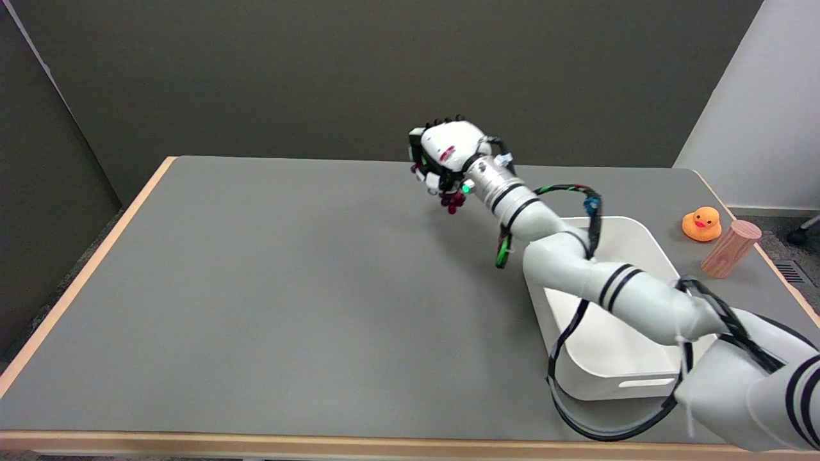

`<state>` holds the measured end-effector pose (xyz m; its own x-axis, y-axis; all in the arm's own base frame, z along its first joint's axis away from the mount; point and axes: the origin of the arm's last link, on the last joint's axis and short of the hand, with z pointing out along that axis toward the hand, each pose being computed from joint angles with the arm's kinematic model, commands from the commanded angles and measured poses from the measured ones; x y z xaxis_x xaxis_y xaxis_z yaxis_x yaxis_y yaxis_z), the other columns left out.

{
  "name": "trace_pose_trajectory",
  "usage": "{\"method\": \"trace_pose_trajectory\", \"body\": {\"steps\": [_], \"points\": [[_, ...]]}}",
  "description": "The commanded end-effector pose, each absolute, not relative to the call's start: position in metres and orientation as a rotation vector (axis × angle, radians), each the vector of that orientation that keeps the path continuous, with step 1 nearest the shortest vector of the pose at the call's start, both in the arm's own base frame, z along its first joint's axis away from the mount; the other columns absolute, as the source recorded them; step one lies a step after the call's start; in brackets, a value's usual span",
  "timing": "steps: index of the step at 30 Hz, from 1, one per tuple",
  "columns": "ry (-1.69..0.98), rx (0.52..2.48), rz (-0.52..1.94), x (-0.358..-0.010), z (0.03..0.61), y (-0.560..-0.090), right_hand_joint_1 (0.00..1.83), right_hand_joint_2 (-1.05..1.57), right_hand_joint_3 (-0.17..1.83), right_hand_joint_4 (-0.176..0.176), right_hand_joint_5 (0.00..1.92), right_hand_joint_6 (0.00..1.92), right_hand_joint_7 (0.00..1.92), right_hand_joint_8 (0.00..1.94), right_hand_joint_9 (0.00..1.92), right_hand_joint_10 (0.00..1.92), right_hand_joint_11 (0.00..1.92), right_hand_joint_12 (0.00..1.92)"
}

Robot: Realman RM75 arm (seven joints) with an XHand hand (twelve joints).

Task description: Pick up the grape.

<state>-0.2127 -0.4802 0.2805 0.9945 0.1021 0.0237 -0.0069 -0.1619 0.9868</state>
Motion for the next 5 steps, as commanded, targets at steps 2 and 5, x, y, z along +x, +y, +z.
{"method": "trace_pose_trajectory", "body": {"steps": [2, 5], "points": [[0.409, 1.450, 0.093, -0.110, 0.401, -0.413, 1.19, 1.14, 0.29, -0.176, 0.57, 1.43, 0.82, 1.55, 0.85, 1.63, 0.62, 1.92], [0.465, 1.361, 0.174, -0.094, 0.423, -0.386, 1.20, 1.13, 0.30, -0.176, 0.58, 1.42, 0.83, 1.54, 0.87, 1.61, 0.66, 1.92]]}}
